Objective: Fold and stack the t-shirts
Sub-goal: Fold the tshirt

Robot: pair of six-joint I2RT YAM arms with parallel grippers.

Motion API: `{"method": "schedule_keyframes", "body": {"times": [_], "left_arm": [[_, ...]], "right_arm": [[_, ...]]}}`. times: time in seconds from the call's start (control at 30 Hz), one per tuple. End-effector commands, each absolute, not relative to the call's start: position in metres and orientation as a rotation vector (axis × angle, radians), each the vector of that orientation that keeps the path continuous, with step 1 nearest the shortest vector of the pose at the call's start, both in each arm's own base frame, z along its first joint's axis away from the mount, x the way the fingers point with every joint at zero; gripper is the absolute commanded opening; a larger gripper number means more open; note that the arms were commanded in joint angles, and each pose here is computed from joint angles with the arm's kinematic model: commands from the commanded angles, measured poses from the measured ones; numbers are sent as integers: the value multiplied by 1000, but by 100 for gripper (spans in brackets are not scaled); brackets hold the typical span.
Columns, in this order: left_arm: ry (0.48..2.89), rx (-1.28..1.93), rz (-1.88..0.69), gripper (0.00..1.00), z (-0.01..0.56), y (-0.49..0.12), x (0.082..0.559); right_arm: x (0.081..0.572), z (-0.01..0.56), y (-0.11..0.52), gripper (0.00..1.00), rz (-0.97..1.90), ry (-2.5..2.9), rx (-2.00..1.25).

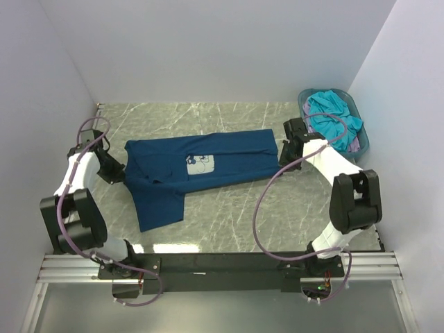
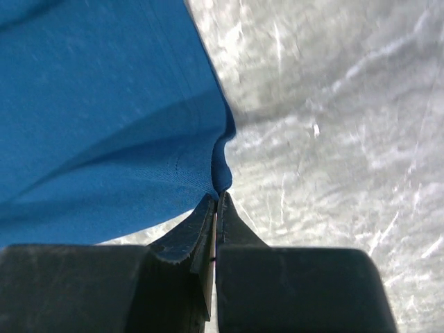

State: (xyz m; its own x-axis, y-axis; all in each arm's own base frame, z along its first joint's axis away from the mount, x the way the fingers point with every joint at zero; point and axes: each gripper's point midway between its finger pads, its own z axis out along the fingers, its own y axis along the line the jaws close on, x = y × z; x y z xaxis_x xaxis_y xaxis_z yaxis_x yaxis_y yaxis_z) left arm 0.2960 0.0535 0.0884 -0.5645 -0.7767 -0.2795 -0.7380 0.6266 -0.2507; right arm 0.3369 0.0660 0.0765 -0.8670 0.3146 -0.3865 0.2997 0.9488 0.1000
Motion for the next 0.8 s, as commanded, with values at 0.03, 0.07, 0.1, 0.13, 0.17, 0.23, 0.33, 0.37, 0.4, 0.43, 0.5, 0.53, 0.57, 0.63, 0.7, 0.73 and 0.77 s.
{"method": "schedule_keyframes", "body": {"times": [0.03,0.07,0.1,0.13,0.17,0.23,0.33,0.37,0.4,0.43,0.5,0.53,0.57,0.63,0.7,0.73,0.77], "left_arm": [[2439,-1185,-209,1,105,59,328],[2446,-1184,-209,1,104,61,335],[2448,-1183,-204,1,104,63,339],[2453,-1181,-204,1,103,63,342],[2452,-1179,-203,1,104,65,349],[2443,-1181,-212,1,106,66,355],[2436,-1187,-226,1,107,67,366],[2426,-1187,-232,1,109,69,371],[2427,-1186,-237,1,108,69,374],[2435,-1191,-237,1,104,69,376],[2431,-1185,-242,1,103,71,383],[2443,-1192,-239,1,97,72,385],[2442,-1186,-240,1,98,72,389],[2445,-1196,-246,1,91,74,394],[2447,-1190,-262,1,89,73,398],[2441,-1185,-270,1,87,73,403],[2438,-1182,-275,1,87,73,405]], "right_arm": [[360,87,63,0,38,2669,461],[367,91,65,0,46,2657,459],[369,87,65,0,40,2670,460],[372,87,65,0,39,2671,460],[378,91,65,0,40,2657,460],[383,89,65,0,32,2665,461],[393,89,64,0,28,2660,461],[398,91,64,0,32,2652,465],[400,87,64,0,30,2661,467],[404,88,63,0,28,2656,465],[407,81,62,0,30,2667,472],[409,80,62,0,25,2667,471],[411,79,61,0,28,2666,479],[415,73,60,0,25,2669,485],[419,68,60,0,34,2674,487],[421,68,59,0,40,2672,492],[424,68,60,0,46,2671,489]]}}
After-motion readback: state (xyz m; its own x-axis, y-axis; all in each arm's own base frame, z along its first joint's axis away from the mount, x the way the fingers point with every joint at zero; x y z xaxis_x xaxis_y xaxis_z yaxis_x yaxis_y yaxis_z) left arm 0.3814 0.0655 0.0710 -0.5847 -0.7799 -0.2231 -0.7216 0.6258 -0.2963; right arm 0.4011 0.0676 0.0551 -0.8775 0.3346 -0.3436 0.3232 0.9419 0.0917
